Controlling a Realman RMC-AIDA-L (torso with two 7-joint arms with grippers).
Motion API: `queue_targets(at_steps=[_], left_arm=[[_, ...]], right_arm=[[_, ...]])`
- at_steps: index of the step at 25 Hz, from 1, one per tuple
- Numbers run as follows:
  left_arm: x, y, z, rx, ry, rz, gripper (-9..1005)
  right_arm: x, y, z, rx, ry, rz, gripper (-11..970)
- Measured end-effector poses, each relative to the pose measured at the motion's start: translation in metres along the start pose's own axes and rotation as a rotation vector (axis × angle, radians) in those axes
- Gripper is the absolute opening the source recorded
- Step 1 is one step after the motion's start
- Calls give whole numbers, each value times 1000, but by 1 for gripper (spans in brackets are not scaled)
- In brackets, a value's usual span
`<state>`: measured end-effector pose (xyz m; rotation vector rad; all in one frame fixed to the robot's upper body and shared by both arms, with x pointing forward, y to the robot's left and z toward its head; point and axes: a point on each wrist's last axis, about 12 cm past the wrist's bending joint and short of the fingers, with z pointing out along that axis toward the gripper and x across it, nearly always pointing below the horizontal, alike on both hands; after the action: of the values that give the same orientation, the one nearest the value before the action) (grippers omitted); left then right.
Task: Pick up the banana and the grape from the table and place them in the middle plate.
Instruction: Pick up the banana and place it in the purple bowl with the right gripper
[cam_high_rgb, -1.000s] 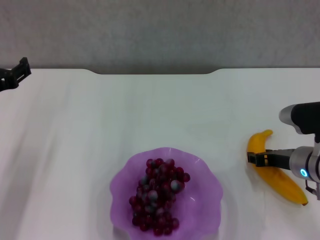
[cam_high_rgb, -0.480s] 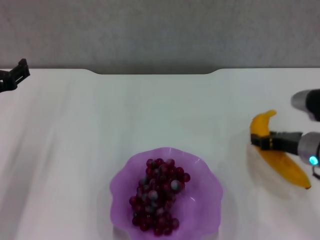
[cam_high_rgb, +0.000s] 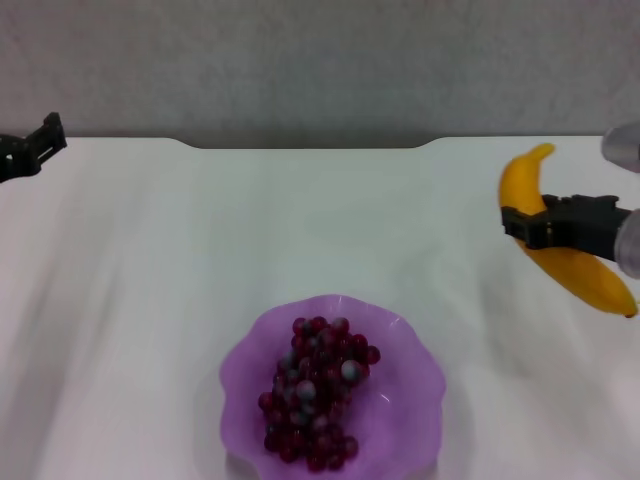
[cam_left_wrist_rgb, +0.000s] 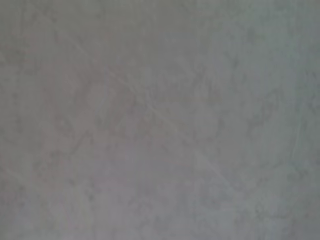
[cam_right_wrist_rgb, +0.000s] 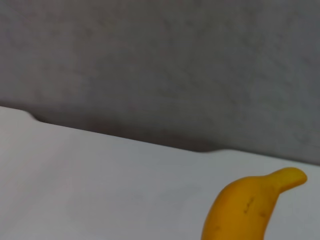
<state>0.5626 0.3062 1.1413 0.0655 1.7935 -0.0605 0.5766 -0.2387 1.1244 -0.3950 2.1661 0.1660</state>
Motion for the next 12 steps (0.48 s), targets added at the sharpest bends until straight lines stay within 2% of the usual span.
queue_targets(at_steps=[12], left_arm=[[-4, -4, 0, 13, -12, 10, 880]], right_arm=[[-13, 80, -1, -207, -14, -187, 509]])
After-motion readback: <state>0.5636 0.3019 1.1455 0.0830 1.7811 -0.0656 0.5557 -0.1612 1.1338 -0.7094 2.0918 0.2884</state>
